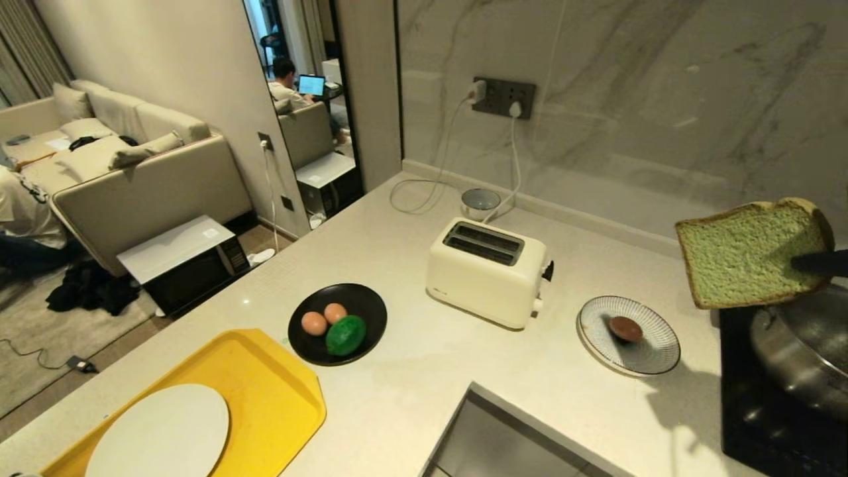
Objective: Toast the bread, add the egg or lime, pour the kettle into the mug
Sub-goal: Put the bread slices in the toaster
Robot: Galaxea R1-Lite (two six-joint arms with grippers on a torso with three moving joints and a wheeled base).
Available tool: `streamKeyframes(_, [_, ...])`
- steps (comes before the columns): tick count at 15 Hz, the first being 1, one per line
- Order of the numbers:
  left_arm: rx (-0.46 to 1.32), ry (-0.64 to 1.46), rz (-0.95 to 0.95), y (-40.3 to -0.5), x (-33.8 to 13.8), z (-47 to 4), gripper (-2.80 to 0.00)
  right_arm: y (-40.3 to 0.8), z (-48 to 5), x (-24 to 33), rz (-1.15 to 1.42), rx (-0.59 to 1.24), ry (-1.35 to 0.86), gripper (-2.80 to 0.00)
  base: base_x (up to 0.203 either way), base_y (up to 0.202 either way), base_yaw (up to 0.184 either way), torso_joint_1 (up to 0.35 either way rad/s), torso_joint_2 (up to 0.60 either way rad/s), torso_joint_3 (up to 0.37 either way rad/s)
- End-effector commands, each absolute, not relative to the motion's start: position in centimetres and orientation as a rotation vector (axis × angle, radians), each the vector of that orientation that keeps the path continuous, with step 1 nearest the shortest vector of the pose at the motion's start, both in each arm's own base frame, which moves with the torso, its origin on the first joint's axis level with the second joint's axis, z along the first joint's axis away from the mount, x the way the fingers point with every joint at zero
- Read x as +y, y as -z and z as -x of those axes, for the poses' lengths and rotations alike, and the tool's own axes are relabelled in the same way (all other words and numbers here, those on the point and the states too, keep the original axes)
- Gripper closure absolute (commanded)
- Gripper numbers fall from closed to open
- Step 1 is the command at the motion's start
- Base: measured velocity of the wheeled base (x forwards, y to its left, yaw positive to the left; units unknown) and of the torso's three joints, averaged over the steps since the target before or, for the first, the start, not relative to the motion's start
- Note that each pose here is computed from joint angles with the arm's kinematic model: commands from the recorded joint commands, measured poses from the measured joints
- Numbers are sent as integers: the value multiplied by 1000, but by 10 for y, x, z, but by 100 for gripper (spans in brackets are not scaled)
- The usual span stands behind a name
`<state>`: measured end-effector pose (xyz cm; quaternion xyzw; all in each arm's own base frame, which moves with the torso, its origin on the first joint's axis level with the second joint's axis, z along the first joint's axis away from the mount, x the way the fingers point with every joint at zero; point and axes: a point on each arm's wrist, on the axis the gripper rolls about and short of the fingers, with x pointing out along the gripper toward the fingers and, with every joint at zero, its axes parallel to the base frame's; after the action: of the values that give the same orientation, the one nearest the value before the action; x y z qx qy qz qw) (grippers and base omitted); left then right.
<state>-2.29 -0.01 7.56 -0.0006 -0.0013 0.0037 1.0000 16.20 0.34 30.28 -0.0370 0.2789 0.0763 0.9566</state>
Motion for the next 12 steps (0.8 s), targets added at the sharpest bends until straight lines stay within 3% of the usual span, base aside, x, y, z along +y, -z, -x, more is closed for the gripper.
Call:
streamKeyframes(1, [-3, -8, 2, -76, 0, 23, 0, -302, -162, 4, 75, 571, -159, 0, 0, 0, 0, 0, 0, 0])
streamKeyframes(12, [-3, -8, -3, -76, 0, 23, 0, -301, -162, 4, 95, 575, -166, 0, 11, 0, 0, -2, -1, 0])
